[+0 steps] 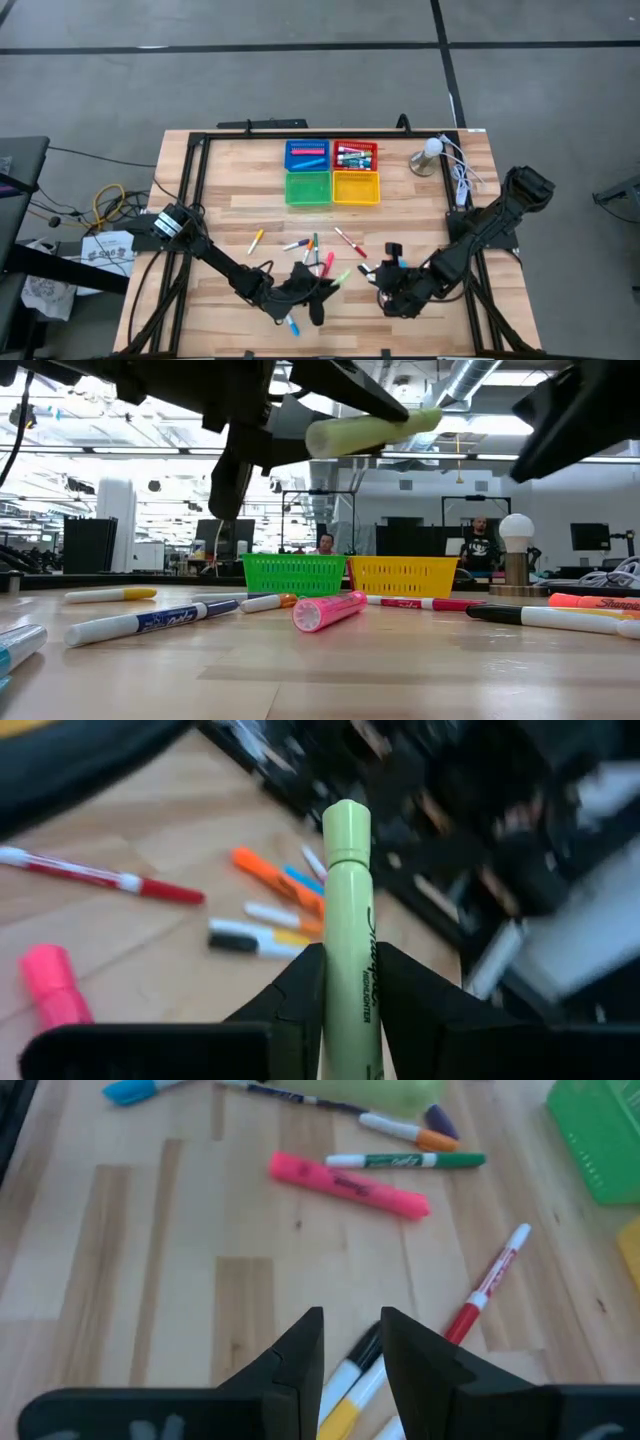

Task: Pick & Place Markers
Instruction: Put the green highlighter into the blue bin

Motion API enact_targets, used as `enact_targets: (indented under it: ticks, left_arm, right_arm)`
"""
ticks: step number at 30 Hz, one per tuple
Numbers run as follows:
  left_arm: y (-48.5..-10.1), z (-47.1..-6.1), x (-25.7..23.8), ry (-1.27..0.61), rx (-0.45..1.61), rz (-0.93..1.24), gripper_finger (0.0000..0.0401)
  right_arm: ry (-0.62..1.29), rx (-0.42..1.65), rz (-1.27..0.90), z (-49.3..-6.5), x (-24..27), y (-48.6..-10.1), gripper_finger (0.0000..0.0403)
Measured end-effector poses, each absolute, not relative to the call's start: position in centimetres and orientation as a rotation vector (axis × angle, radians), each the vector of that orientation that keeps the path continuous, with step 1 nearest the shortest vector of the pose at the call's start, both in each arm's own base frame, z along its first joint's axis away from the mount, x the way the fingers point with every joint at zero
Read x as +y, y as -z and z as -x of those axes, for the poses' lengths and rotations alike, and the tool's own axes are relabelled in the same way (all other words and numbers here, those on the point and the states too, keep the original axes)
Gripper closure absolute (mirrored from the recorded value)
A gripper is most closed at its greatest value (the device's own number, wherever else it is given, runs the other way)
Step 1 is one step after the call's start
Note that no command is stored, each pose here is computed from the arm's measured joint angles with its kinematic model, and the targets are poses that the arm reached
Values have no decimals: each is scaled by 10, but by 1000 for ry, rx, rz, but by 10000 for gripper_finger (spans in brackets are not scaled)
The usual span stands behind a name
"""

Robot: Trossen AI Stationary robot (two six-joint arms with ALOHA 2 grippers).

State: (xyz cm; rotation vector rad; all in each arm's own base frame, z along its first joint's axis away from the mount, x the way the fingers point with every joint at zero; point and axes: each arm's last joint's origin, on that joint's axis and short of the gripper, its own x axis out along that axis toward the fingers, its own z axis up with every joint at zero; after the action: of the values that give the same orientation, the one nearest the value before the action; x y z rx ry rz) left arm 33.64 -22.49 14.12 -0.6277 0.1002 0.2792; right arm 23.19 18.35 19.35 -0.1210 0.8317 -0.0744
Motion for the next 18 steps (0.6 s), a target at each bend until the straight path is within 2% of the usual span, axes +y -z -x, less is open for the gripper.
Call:
enact_targets:
  ticks: [8,13,18]
  left_arm:
    - [-159,-340,-214,-355,14,645,322]
    - [-203,-338,-194,-377,10,465,322]
    - [-246,-325,-159,-448,95,293,322]
  right_arm:
    - [114,834,107,-240,173,-194,311]
    - [154,862,119,-244,163,-192,311]
    - [148,856,166,-253,152,-193,311]
